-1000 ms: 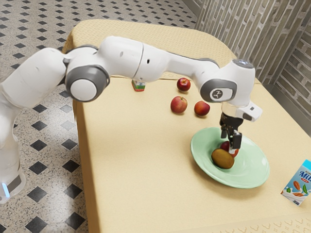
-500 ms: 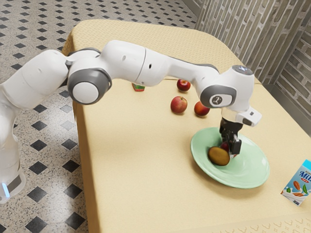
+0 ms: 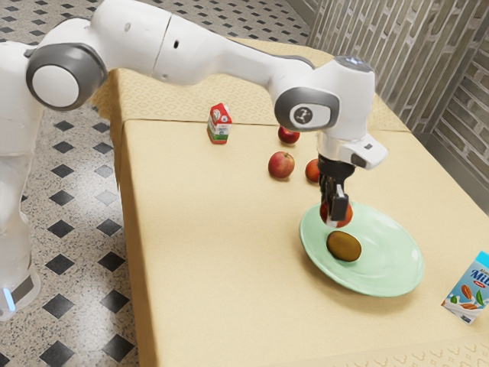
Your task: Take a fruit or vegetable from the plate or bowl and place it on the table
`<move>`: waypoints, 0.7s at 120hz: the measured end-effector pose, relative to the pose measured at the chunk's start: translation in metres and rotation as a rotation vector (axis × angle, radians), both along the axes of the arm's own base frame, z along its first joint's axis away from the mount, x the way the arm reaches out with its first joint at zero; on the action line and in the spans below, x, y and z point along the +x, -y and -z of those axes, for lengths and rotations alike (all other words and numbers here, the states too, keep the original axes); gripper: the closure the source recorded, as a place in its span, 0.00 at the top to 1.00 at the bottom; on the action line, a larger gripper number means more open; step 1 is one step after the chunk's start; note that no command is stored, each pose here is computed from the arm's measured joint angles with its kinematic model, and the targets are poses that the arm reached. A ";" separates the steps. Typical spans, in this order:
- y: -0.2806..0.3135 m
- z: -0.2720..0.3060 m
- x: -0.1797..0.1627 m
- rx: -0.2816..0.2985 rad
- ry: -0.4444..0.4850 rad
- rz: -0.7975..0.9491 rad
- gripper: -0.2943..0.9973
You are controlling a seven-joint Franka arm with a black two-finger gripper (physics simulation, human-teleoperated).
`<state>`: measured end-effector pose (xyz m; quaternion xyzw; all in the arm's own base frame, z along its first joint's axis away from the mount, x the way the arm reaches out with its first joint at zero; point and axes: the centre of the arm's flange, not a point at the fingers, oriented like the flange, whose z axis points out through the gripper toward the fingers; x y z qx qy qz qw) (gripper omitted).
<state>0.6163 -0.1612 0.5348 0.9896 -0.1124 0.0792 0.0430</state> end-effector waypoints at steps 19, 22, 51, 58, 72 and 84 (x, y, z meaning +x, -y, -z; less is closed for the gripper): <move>-0.003 0.014 -0.045 0.030 -0.050 0.014 0.46; -0.004 0.016 -0.049 0.033 -0.056 0.015 0.46; -0.004 0.020 -0.056 0.034 -0.066 0.024 0.63; -0.004 0.018 -0.057 0.032 -0.065 0.026 0.68; -0.003 0.017 -0.058 0.030 -0.067 0.033 0.73; -0.002 0.017 -0.059 0.030 -0.068 0.039 0.75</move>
